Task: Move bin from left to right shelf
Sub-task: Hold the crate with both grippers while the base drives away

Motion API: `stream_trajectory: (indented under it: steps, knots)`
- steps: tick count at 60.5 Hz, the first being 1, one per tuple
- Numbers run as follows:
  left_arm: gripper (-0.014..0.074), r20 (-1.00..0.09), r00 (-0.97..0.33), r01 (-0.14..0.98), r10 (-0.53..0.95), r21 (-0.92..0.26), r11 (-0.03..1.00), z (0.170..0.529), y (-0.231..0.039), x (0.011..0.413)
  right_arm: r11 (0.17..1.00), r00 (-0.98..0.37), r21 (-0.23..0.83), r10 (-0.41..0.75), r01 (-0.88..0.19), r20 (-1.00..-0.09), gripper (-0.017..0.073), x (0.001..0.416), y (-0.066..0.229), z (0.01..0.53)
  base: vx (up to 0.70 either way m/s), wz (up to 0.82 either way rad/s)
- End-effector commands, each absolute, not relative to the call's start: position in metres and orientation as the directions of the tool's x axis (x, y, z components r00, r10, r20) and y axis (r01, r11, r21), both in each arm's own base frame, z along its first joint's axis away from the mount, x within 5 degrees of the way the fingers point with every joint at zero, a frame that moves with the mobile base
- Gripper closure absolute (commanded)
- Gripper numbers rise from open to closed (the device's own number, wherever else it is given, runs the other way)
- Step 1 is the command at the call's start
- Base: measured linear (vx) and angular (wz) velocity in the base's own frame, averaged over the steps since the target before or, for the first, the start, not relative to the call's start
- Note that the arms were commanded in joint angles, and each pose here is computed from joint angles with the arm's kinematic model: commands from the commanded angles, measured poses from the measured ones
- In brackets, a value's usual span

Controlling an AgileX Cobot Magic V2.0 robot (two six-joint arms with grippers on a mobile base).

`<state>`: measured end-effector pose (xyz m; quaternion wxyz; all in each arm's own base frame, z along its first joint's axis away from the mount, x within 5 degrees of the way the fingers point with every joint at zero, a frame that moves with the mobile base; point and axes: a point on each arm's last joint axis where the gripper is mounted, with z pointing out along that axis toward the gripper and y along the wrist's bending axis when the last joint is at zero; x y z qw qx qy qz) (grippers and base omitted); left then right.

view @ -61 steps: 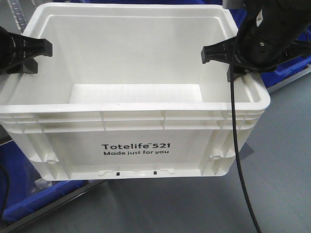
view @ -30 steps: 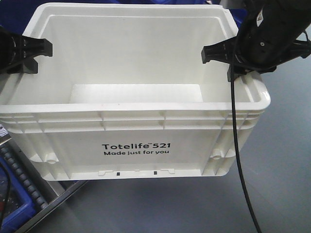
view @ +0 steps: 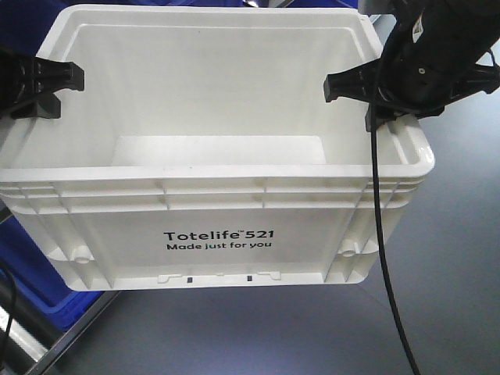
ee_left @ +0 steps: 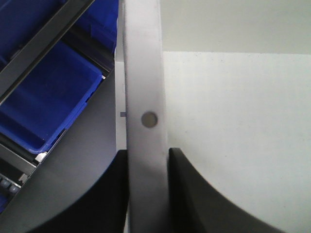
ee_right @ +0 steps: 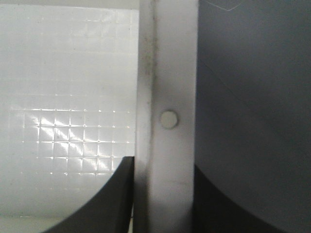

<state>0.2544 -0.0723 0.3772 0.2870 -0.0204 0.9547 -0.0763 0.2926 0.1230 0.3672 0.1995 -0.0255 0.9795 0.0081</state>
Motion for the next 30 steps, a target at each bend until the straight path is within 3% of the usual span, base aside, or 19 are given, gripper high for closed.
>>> stream_trajectory:
  steps: [1,30]
  knots:
    - [0.0502,-0.677,-0.729,0.064,-0.101,-0.214,0.975,0.4074,-0.0746,0.2490,0.999,-0.852,0.005,-0.037,-0.046,-0.523,0.0567,0.2875,0.1147,0.3966,0.08,-0.34]
    - [0.0502,-0.677,-0.729,0.064,-0.101,-0.214,0.975,0.4074,-0.0746,0.2490,0.999,-0.854,0.003,-0.037,-0.045,-0.518,0.0567,0.2871,0.1145,0.3963,0.08,-0.35]
